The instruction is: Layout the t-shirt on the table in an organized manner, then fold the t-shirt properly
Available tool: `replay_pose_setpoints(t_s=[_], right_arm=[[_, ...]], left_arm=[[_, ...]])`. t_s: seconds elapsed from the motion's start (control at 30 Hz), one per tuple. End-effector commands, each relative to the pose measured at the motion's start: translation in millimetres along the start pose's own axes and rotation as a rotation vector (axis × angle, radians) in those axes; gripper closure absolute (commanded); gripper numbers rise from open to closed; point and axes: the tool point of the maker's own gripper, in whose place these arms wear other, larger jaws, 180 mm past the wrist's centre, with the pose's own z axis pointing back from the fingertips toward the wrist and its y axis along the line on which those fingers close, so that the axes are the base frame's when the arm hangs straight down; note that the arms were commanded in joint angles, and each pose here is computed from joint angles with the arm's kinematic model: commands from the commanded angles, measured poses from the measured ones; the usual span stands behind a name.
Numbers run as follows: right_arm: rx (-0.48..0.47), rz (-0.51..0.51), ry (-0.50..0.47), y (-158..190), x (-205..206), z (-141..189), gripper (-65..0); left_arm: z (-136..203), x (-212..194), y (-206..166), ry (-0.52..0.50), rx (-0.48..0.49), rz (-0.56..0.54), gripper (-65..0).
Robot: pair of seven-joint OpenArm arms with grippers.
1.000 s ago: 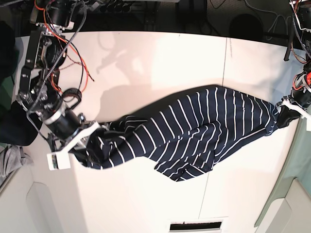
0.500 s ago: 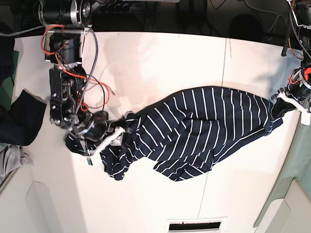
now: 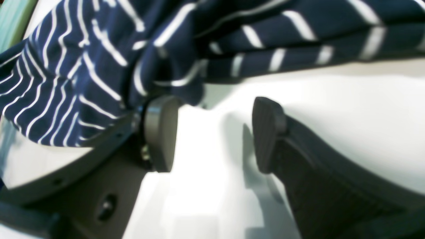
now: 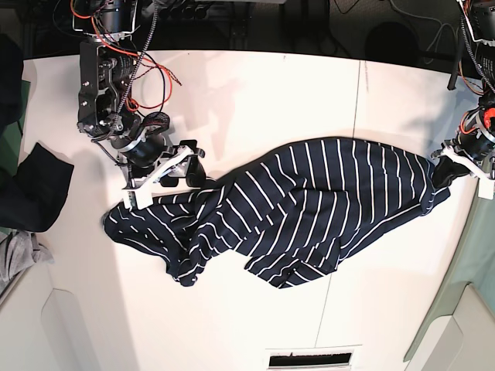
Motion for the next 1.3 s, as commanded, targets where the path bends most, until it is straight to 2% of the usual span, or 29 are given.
replay_pose_setpoints(t_s=[0.0, 0.13, 0.2, 0.27, 0.33, 0.43, 0.53, 0.63, 0.73, 0.87, 0.93, 1.1, 1.27], right_arm=[[0.023, 0.006, -0.063, 9, 20, -4, -34.5], [0.006, 0.036, -0.071, 19, 14, -20, -34.5], [0.013, 0.044, -0.059, 27, 10, -31, -34.3], [0.024, 0.047, -0.031, 36, 7, -44, -28.8], [0.030, 0.055, -0.009, 41, 7, -55, -22.0], [0.035, 0.076, -0.015, 43, 17, -65, -15.2], [0.050, 0.137, -0.027, 47, 32, -65, 0.0], [0.099, 0.198, -0.024, 61, 45, -57, 0.0], [0.085, 0.246, -0.058, 65, 62, -38, 0.0], [0.068, 0.297, -0.169, 61, 87, 2, 0.0], [0.053, 0.329, -0.193, 58, 90, 19, 0.0], [0.009, 0.375, -0.143, 41, 70, 43, 0.0], [0.003, 0.325, -0.119, 31, 52, 50, 0.0]], left_arm=[[3, 21, 1, -0.045, -0.007, -0.021, 0.0], [4, 17, 2, -0.032, -0.005, -0.021, 0.0], [3, 16, 3, -0.026, 0.001, -0.028, -8.8], [3, 16, 4, -0.026, 0.008, -0.027, -16.1], [4, 17, 10, -0.032, 0.037, -0.018, -20.4], [4, 17, 22, -0.038, 0.104, -0.029, -21.4], [4, 12, 32, -0.042, 0.137, -0.016, -21.4], [4, -1, 42, -0.034, 0.156, 0.020, -21.6], [4, -13, 51, -0.030, 0.174, 0.058, -22.0], [-1, -13, 49, -0.056, 0.142, 0.091, -33.7], [-7, -10, 50, -0.063, 0.142, 0.107, -34.0], [-26, 1, 52, -0.077, 0.142, 0.163, -34.0], [-47, -5, 37, -0.021, 0.109, 0.123, -34.0]])
